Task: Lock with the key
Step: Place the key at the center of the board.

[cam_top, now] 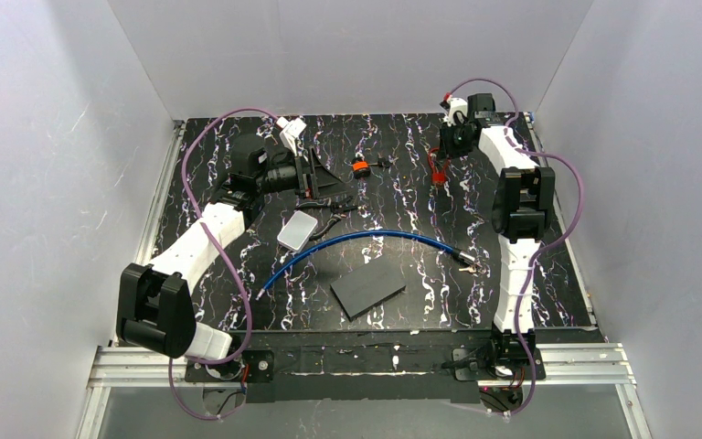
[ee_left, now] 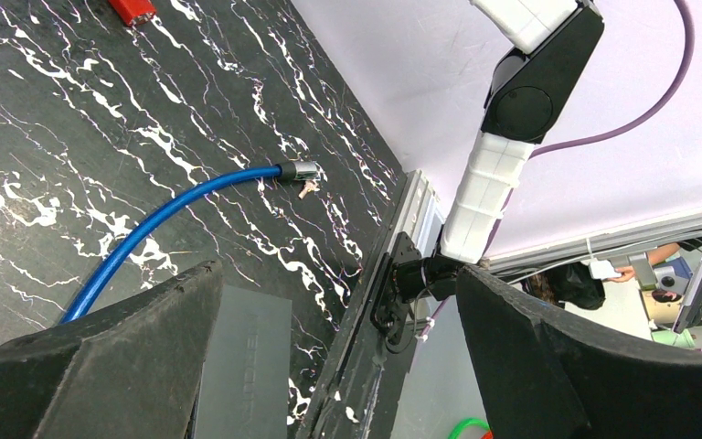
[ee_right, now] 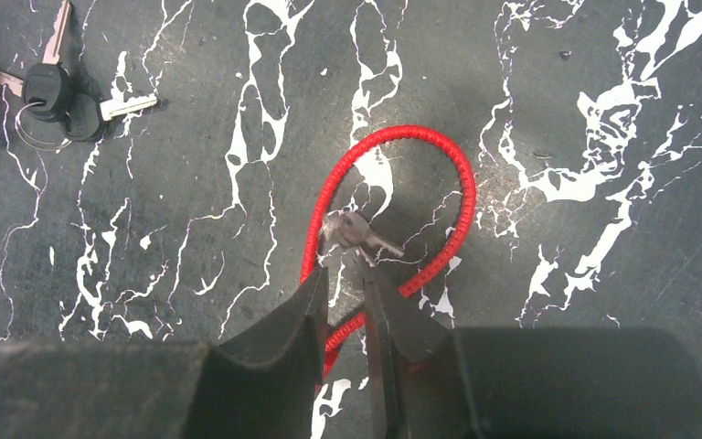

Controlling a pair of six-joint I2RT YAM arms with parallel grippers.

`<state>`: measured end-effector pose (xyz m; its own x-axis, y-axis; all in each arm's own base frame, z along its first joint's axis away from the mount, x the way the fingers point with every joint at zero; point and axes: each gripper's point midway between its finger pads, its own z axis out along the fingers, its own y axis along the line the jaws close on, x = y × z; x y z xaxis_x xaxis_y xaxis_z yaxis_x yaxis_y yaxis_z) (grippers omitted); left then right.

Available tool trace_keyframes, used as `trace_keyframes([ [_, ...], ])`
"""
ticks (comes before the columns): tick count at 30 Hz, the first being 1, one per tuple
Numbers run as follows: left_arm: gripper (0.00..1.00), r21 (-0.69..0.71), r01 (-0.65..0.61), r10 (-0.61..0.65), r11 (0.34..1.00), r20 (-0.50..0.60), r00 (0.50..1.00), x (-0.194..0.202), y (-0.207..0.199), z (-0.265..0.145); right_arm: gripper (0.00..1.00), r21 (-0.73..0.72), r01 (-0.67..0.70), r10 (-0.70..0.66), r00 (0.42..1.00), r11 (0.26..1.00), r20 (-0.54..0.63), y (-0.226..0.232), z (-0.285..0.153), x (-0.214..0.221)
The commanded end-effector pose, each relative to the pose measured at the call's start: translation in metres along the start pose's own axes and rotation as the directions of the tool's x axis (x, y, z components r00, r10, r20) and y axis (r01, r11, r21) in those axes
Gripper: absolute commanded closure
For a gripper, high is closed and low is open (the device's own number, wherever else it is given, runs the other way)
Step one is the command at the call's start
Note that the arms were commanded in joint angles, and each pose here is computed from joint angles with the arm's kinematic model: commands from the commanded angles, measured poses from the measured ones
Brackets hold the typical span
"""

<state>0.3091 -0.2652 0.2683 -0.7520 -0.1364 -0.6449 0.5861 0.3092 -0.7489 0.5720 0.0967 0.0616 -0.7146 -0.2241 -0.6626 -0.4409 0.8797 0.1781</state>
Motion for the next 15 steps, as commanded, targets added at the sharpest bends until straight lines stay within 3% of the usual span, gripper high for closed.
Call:
trace_keyframes([
  [1, 0.02, 0.006, -0.038, 0.038, 0.999, 0.008, 0.999, -0.005, -0.004, -0.002, 0.71, 0.001, 0.036, -0.036, 0.995, 0.999, 0.094, 0.009, -0.032, -0.043],
  [6, 0.02, 0.001, -0.057, 0.057, 0.998, 0.0, 0.998, -0.004, -0.005, -0.005, 0.59, -0.048, 0.074, -0.067, 0.987, 0.996, 0.143, 0.031, -0.067, -0.061],
  [15, 0.02, -0.109, -0.116, 0.106, 0.987, -0.086, 0.991, 0.005, 0.011, -0.031, 0.24, -0.155, 0.165, -0.132, 0.97, 0.974, 0.204, 0.084, -0.146, -0.064],
])
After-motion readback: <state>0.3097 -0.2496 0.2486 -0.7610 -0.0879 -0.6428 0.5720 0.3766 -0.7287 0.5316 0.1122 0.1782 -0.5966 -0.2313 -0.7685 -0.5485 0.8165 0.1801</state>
